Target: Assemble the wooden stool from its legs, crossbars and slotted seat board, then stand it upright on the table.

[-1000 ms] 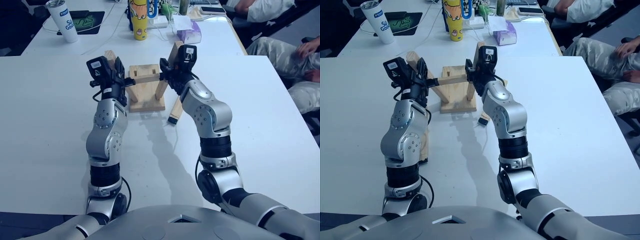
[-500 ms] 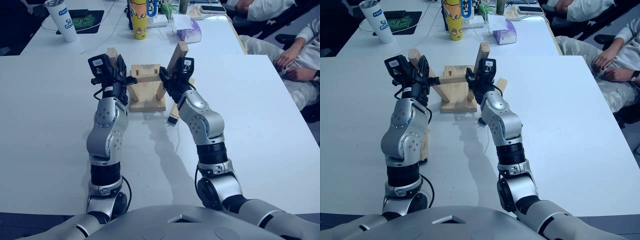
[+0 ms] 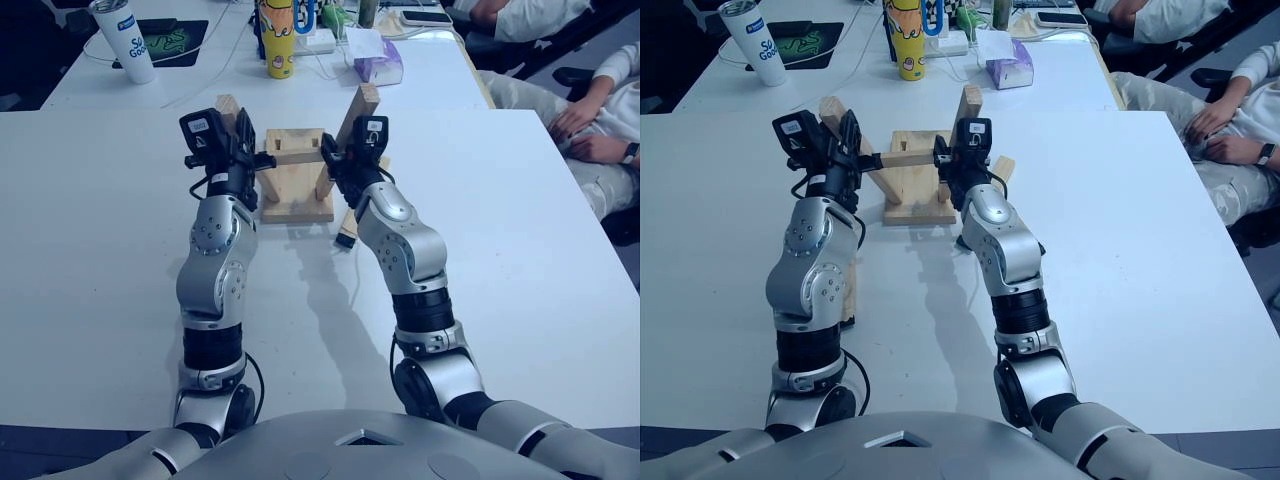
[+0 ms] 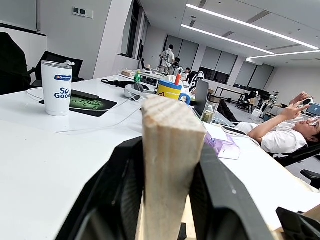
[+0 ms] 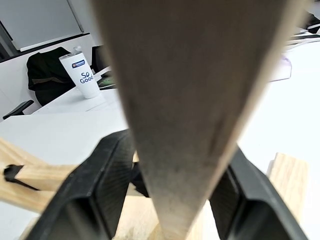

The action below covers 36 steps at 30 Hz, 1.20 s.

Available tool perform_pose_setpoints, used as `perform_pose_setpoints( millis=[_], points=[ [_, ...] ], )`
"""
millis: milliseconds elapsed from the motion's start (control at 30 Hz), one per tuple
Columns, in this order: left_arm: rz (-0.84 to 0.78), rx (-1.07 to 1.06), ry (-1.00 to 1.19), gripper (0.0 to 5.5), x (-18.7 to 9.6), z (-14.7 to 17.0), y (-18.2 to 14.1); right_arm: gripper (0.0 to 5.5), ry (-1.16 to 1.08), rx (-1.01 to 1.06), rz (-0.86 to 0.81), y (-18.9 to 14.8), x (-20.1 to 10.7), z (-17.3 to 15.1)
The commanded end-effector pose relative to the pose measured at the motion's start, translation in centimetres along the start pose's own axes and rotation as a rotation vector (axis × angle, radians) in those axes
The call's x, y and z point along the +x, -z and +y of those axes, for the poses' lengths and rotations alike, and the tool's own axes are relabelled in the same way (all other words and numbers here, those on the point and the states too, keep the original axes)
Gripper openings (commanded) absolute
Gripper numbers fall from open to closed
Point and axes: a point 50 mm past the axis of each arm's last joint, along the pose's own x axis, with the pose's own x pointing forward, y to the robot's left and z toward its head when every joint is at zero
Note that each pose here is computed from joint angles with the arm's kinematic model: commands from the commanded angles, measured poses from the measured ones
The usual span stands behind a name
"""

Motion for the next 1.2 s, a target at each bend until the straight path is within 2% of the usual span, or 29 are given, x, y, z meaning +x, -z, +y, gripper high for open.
perform_pose_setpoints(
  millis=[33,100,367,767,1133,1200],
  points=[
    [0.027,-0.085,0.13,1.9,-0.5,-2.3,0.8,2.2,-0.121,0.024,-0.007,-0.3,-0.2,2.4],
    [0.01,-0.075,0.127,2.08,-0.5,-2.3,0.6,2.2,-0.12,0.021,-0.013,-0.4,-0.2,2.4],
    [0.004,-0.029,0.083,2.08,-0.4,-1.5,0.6,2.2,-0.098,0.002,-0.021,-0.6,-0.1,2.0],
    [0.126,-0.013,-0.009,2.08,-0.7,0.0,3.1,2.2,-0.078,-0.005,-0.02,-0.6,0.1,1.6],
    [0.08,-0.017,-0.035,2.08,-0.8,0.4,2.5,2.2,-0.067,-0.002,-0.029,-0.9,0.1,0.9],
    [0.072,-0.01,-0.037,2.1,-0.7,0.4,2.4,2.45,-0.068,0.003,-0.033,-0.9,0.1,0.9]
  ],
)
